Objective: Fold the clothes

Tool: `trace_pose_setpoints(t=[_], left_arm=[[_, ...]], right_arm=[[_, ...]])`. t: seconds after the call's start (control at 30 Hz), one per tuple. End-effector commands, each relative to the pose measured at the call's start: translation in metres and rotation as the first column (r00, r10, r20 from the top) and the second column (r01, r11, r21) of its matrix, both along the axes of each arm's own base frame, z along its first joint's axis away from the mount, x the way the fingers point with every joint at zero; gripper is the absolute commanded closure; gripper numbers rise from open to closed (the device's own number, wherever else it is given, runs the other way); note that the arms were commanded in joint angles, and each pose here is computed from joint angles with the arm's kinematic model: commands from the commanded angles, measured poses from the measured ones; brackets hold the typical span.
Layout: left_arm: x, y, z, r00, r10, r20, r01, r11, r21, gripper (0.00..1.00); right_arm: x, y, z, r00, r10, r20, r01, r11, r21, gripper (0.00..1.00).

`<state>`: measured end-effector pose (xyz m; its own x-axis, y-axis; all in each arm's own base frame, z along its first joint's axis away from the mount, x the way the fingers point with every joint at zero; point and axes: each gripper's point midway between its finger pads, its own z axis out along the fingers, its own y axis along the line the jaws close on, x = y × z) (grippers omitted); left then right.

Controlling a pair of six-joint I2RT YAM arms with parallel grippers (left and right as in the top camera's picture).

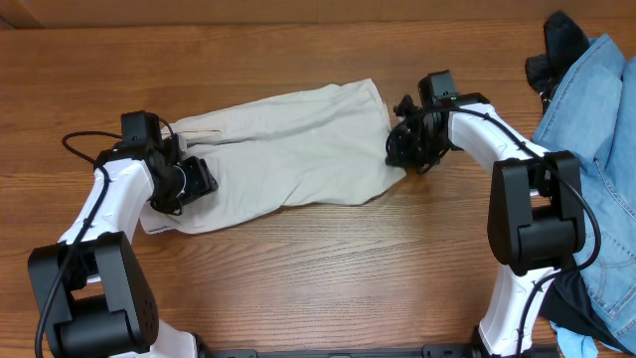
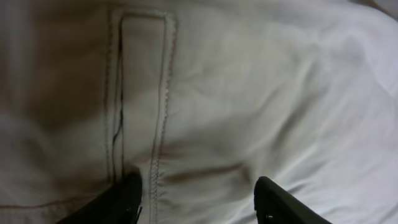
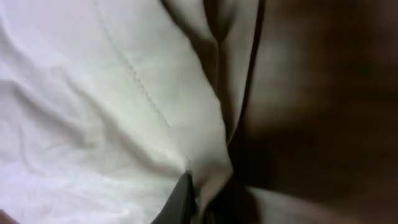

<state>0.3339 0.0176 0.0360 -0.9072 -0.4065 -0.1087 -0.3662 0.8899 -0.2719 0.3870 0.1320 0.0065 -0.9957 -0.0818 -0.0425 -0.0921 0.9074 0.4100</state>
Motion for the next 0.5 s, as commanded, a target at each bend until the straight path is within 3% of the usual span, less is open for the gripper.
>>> trace_pose_setpoints(t=[0.0,0.2,0.4,0.47], left_arm=[[-0.015,0.014,-0.011,0.997,-0.002,-0.072,0.008,0.996,0.091,0.39],[-0.038,0.023,-0.014,0.985,0.011,-0.169,0.014,0.989,0.148,0.35],[-0.037,0.024,-0.014,0.987,0.011,-0.163,0.013,0.989,0.148,0.34],[-0.034,0.024,-0.014,0.988,0.012,-0.152,0.011,0.989,0.148,0.34]], right_arm=[[-0.025,-0.007,-0.006,0.995,0.010,-0.102,-0.013,0.999,-0.031,0.96],[-0.072,-0.040,-0.005,0.936,-0.156,-0.316,0.077,0.965,-0.250,0.96],[-0.087,-0.042,-0.001,0.908,-0.192,-0.372,0.088,0.956,-0.279,0.96],[-0.081,-0.041,-0.002,0.920,-0.182,-0.348,0.088,0.959,-0.270,0.84]])
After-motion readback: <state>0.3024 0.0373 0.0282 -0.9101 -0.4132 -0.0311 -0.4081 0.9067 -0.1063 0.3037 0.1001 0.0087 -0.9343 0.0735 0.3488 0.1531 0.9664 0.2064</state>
